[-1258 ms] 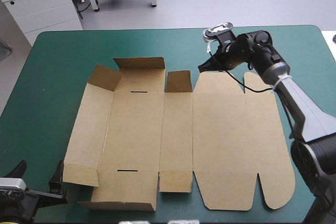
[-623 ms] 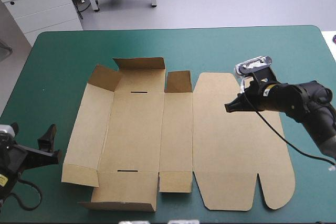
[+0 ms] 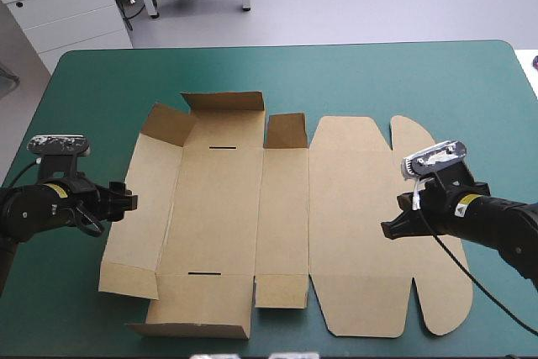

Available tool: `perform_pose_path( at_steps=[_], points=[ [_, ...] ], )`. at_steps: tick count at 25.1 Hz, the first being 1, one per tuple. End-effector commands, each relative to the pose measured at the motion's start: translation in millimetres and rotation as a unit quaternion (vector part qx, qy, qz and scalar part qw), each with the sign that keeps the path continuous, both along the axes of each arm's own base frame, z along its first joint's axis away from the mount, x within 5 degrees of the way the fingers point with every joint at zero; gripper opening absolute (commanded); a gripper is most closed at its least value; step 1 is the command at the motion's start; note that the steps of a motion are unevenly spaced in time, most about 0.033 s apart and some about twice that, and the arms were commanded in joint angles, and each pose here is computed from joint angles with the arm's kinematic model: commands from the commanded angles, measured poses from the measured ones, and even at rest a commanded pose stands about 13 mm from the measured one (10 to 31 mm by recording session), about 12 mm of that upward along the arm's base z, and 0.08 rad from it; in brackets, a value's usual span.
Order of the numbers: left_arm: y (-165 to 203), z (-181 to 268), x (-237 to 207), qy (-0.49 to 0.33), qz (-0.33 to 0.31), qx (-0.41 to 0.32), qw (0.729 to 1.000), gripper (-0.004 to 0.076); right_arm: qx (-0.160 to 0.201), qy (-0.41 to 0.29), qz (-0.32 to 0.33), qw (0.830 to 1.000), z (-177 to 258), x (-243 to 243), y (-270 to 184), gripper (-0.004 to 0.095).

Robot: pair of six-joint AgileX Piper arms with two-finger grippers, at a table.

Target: Fold the box

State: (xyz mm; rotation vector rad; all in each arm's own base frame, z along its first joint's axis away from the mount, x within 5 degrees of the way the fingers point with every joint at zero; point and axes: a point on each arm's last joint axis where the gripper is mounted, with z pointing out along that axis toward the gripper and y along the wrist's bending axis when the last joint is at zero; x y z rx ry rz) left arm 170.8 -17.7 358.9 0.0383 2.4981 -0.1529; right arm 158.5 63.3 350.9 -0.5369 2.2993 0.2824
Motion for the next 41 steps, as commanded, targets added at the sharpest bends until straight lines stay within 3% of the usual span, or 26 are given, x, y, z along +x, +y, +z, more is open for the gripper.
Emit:
perform_pose_path(
  at_steps=[1, 4, 8, 15, 20, 24, 35, 38, 41],
  points=[
    [9.7, 8.3, 2.4, -0.031, 0.043, -0.028, 0.998, 0.0545, 0.016, -0.03, -0.003, 0.999, 13.6, -6.0, -2.1, -0.0001],
    [17.4, -11.1, 3.4, -0.01, 0.078, -0.068, 0.995, 0.0545, 0.013, -0.022, 0.0, 1.0, 12.8, -8.3, -2.5, -0.0001],
    [25.5, -47.8, 1.5, 0.022, 0.066, -0.088, 0.994, 0.0545, 0.01, -0.014, 0.002, 1.0, 11.8, -9.3, -2.6, -0.0001],
    [44.6, -62.9, 20.5, 0.053, 0.073, -0.106, 0.99, 0.0532, 0.013, -0.004, 0.004, 1.0, 10.8, -10.7, -2.0, -0.0001],
    [51.7, -87.5, 53.8, 0.178, 0.027, -0.129, 0.975, 0.045, 0.009, 0.006, 0.007, 1.0, 9.4, -12.2, -2.2, -0.0001],
    [48.3, -100.2, 59.2, 0.223, -0.012, -0.159, 0.962, 0.0428, 0.005, 0.014, 0.01, 1.0, 8.3, -13.4, -2.3, -0.0001],
    [31.9, -114.7, 50.2, 0.229, -0.05, -0.239, 0.942, 0.0419, 0.001, 0.013, 0.015, 1.0, 8.1, -13.7, -2.3, -0.0001],
    [31.1, -114.5, 48.9, 0.235, -0.054, -0.242, 0.94, 0.0384, 0.001, 0.013, 0.015, 1.0, 8.1, -13.7, -2.3, -0.0001],
    [30.1, -114.2, 48.3, 0.239, -0.055, -0.246, 0.938, 0.0291, 0.001, 0.013, 0.015, 1.0, 8.1, -13.7, -2.3, -0.0001]
  ],
)
